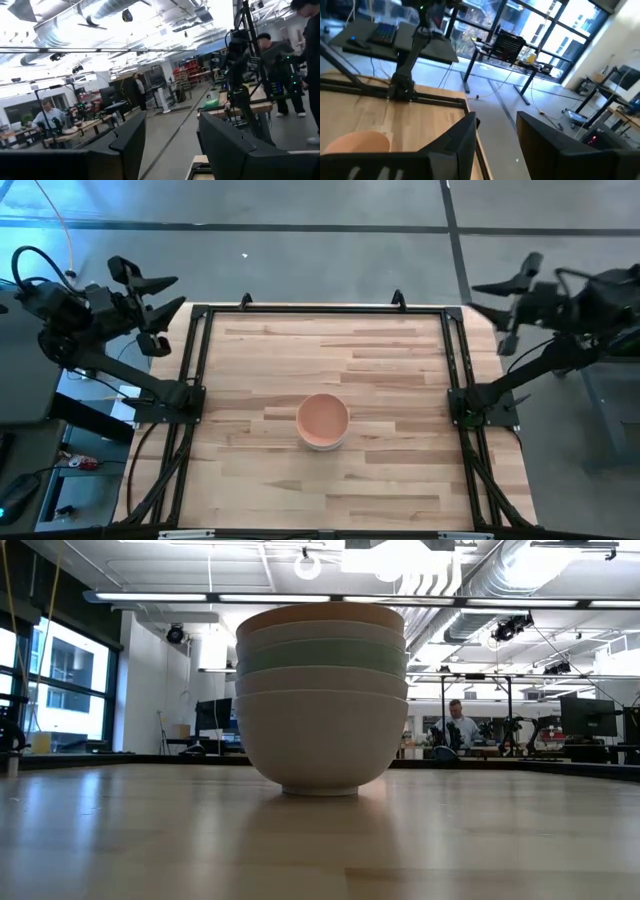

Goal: Nest bowls inside each other
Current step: Return to Home Position

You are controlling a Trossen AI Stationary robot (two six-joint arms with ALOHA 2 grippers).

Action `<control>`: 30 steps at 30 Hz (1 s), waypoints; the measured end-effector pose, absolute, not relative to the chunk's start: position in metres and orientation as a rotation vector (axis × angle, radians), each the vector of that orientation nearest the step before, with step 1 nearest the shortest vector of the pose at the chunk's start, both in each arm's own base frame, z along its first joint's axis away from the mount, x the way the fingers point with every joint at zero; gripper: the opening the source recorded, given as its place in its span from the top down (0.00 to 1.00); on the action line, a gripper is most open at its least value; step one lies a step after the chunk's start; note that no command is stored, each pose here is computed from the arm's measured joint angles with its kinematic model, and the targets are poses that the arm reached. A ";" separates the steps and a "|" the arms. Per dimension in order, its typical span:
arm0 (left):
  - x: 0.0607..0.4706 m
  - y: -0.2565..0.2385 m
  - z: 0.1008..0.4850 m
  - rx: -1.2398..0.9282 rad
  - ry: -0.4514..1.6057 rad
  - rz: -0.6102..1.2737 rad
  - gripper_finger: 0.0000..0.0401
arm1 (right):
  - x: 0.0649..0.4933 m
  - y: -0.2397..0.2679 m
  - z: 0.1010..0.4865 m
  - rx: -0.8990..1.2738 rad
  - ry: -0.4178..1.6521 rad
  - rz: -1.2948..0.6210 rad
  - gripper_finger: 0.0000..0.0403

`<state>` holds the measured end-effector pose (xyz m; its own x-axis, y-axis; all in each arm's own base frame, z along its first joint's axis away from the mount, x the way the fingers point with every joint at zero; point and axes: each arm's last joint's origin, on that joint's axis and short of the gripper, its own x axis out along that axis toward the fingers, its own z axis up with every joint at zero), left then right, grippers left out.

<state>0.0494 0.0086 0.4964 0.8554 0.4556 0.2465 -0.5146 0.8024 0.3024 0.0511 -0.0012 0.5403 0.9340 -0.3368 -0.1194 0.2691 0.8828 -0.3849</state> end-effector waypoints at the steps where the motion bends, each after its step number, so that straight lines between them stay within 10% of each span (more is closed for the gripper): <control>1: 0.046 0.009 0.496 0.369 -0.166 0.523 0.57 | 0.043 -0.004 0.540 -0.359 0.179 -0.321 0.67; 30: -0.025 0.028 0.397 0.059 -0.175 0.749 0.57 | -0.013 -0.029 0.386 -0.048 -0.018 -0.568 0.67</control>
<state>-0.0252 0.0280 0.3971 0.7189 0.6717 0.1792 -0.6814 0.7318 -0.0092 -0.0128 -0.0286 0.3855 0.8430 -0.5371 0.0304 0.5380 0.8420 -0.0401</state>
